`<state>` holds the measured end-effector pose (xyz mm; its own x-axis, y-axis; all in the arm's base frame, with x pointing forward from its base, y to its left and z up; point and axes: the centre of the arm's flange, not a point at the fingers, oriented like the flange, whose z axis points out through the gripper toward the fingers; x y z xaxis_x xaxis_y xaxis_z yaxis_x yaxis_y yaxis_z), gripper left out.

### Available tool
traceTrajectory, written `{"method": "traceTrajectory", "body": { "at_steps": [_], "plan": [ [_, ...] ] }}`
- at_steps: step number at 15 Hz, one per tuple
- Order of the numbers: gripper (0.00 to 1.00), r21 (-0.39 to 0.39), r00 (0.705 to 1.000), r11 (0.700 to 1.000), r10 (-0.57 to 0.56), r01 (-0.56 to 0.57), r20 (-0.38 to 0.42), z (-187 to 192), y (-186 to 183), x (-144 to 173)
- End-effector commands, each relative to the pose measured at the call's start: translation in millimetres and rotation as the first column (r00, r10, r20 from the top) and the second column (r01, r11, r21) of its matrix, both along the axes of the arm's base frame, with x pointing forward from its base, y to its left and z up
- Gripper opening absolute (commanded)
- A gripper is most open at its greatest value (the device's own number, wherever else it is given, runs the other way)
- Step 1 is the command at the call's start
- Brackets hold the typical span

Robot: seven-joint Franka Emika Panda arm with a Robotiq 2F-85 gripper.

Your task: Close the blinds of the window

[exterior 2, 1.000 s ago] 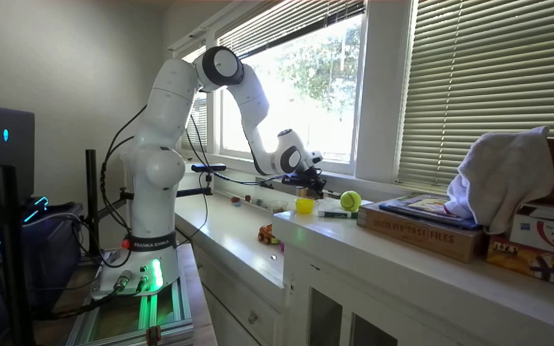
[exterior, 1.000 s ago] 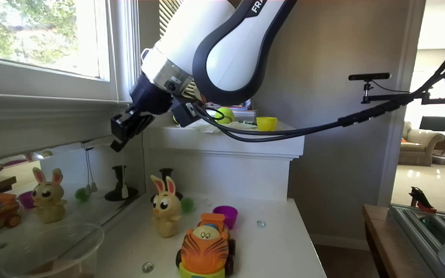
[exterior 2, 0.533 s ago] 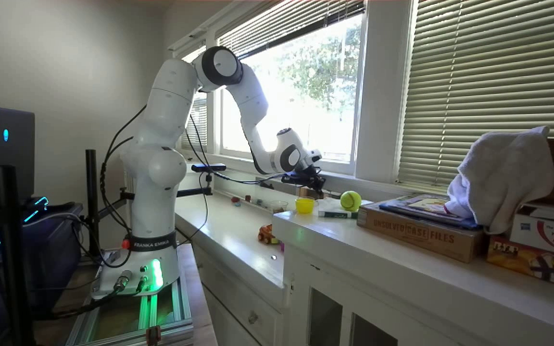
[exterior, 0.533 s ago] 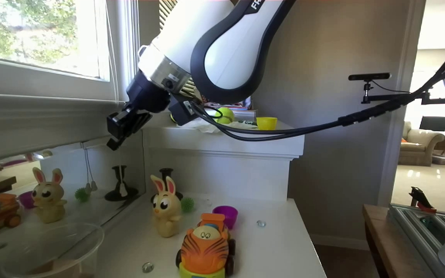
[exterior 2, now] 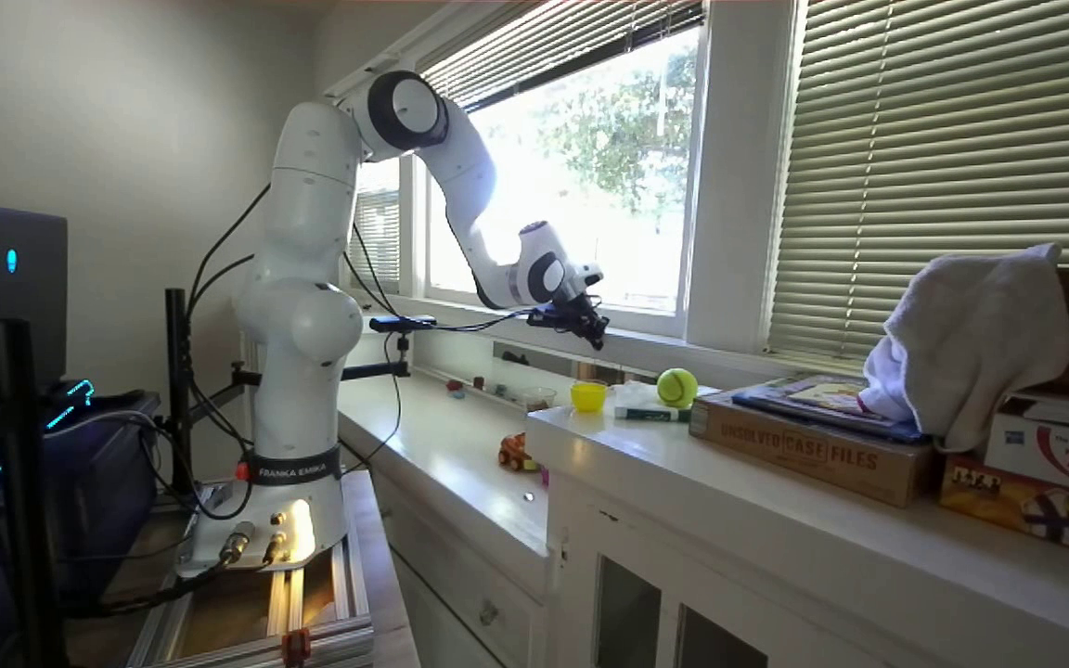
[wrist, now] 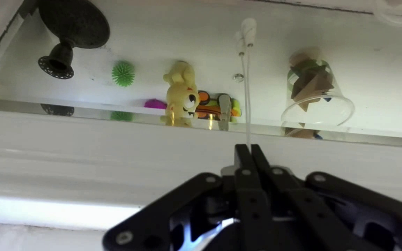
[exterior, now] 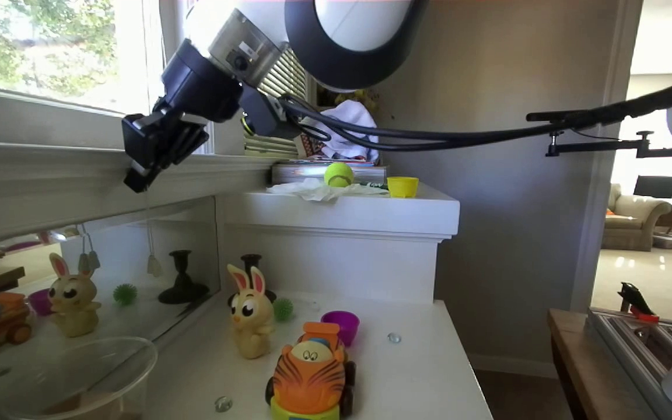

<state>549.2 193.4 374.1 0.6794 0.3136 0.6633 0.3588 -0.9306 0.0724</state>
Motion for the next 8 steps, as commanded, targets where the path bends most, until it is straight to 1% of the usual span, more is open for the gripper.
{"method": "traceTrajectory", "body": {
  "at_steps": [1, 2, 3, 4, 5, 6, 7, 8],
  "plan": [
    [0.0, 0.025, 0.998, 0.999, 0.038, -0.04, 0.048, 49.8, 30.1, -1.9],
    [0.0, 0.018, 0.998, 0.998, 0.055, -0.056, 0.043, 52.3, 36.8, -4.0],
    [0.0, 0.004, 0.998, 0.998, 0.064, -0.064, 0.013, 50.2, 43.5, -7.8],
    [0.0, -0.02, 0.998, 0.999, 0.049, -0.049, -0.035, 47.6, 47.3, -11.2],
    [0.0, -0.047, 0.994, 0.998, 0.032, -0.036, -0.102, 41.2, 50.5, -15.9],
    [0.0, -0.056, 0.989, 0.998, 0.027, -0.036, -0.142, 39.0, 52.0, -18.9],
    [0.0, -0.052, 0.984, 0.997, 0.04, -0.049, -0.173, 43.8, 55.0, -24.5],
    [0.0, -0.037, 0.981, 0.998, 0.046, -0.054, -0.186, 51.5, 59.9, -28.2]
  ]
}}
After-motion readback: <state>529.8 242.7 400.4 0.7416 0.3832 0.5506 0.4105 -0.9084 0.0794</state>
